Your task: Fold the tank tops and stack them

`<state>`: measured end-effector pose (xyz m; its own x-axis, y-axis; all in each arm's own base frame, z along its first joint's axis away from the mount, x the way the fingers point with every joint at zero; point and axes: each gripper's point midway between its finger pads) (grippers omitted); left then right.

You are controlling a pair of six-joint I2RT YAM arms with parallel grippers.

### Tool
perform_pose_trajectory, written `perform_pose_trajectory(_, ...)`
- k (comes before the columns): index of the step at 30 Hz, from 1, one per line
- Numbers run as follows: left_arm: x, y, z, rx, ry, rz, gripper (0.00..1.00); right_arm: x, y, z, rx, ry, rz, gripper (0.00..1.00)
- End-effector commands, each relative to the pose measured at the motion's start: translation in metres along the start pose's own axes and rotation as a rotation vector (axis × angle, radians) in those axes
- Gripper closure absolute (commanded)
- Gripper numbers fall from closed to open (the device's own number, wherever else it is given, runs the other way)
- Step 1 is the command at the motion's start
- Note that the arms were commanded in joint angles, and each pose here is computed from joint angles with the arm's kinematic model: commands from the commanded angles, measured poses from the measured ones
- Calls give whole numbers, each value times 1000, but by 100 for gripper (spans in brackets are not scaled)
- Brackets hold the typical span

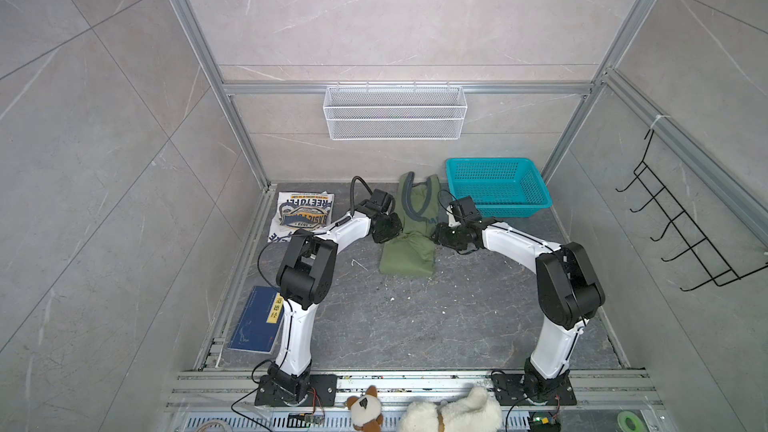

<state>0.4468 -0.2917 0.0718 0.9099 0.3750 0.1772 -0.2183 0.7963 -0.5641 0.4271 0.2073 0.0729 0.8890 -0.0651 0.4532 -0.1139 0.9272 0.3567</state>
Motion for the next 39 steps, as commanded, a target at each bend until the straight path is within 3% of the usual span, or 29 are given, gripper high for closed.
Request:
perform_pose_trajectory(1, 10, -12, 5, -36, -10, -34, 88, -5, 3, -17, 43, 20, 22, 51)
perform_pose_trajectory(10, 6, -9, 0, -26, 12, -24, 83, -17, -2, -38, 34, 74, 5, 63)
perform_pose_trajectory(16, 12, -13, 17, -37, -18, -83, 56, -11, 0, -35, 34, 58, 13, 71)
perform_pose_trajectory(22, 25, -11, 53, -73, -119, -283, 37, -6, 1, -33, 26, 53, 31, 72)
perform_pose_trajectory(28, 30, -4, 67, -261, -145, -366, 34, 0, 1, -27, 8, 34, 48, 70)
perform_pose_trajectory(32, 20, -3, 51, -288, -75, -463, 36, 0, 2, -28, 6, 39, 48, 69)
perform_pose_trajectory(39, 15, 8, 22, -259, -10, -503, 40, -1, 4, -32, 14, 48, 46, 69)
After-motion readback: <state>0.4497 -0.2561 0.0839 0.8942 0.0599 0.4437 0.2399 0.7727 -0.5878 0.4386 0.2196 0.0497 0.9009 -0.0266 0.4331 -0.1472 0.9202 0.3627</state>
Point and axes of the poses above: each gripper's point midway between its finger pads, its own z axis back along the fingers, its own y axis along the line the jaws close on, x = y × z, and after that the axes turned 8 degrees about z, right-handed
